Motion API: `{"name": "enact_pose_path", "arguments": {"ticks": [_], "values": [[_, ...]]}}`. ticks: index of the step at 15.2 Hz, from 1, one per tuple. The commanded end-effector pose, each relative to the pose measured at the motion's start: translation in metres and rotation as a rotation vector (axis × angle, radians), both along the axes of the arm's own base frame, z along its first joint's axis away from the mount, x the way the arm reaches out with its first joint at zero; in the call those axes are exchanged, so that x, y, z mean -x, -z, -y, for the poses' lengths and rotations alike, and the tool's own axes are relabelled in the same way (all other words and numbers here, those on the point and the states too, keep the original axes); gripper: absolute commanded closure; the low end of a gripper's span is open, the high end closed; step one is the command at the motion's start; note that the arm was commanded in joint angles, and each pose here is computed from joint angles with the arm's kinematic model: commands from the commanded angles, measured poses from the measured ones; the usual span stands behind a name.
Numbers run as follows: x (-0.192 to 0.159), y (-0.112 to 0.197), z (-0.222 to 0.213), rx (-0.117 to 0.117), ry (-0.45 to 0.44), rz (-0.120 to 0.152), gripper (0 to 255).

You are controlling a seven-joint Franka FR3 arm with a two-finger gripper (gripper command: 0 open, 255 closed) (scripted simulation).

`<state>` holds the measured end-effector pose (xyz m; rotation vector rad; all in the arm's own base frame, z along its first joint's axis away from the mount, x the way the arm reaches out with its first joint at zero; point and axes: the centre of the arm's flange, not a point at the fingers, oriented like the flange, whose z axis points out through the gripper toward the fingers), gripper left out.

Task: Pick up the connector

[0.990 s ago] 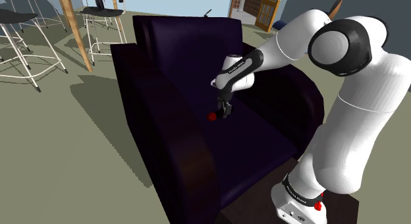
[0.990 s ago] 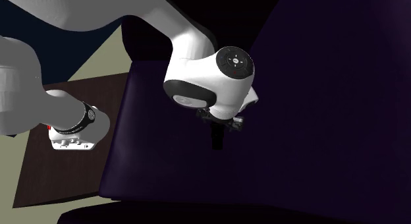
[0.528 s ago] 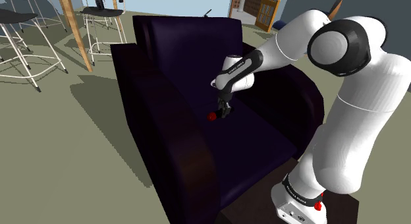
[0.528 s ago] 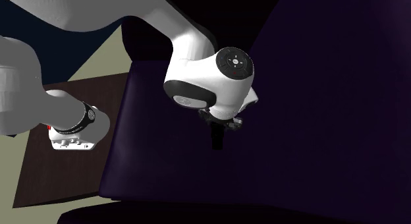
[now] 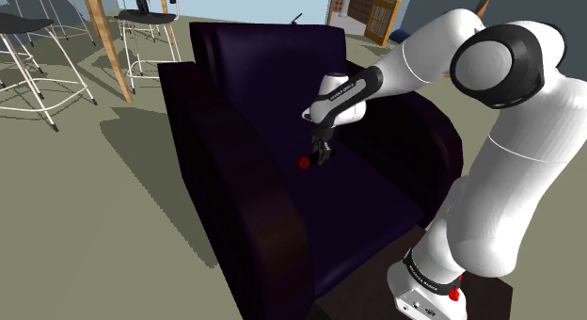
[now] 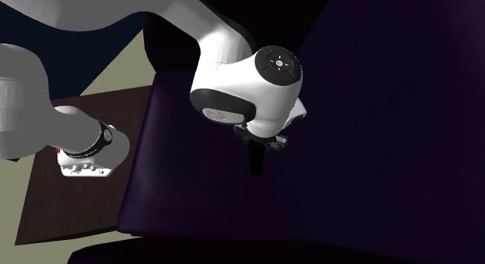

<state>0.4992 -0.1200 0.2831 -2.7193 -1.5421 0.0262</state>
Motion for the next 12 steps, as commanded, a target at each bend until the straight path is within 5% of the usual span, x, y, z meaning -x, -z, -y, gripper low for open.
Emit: {"name": "enact_pose_path", "arguments": {"ticks": [1, 12], "values": [[-0.001, -0.012, 0.0, 0.0, 0.0, 0.0, 255], [-0.001, -0.06, 0.0, 0.0, 0.0, 0.0, 255]]}}
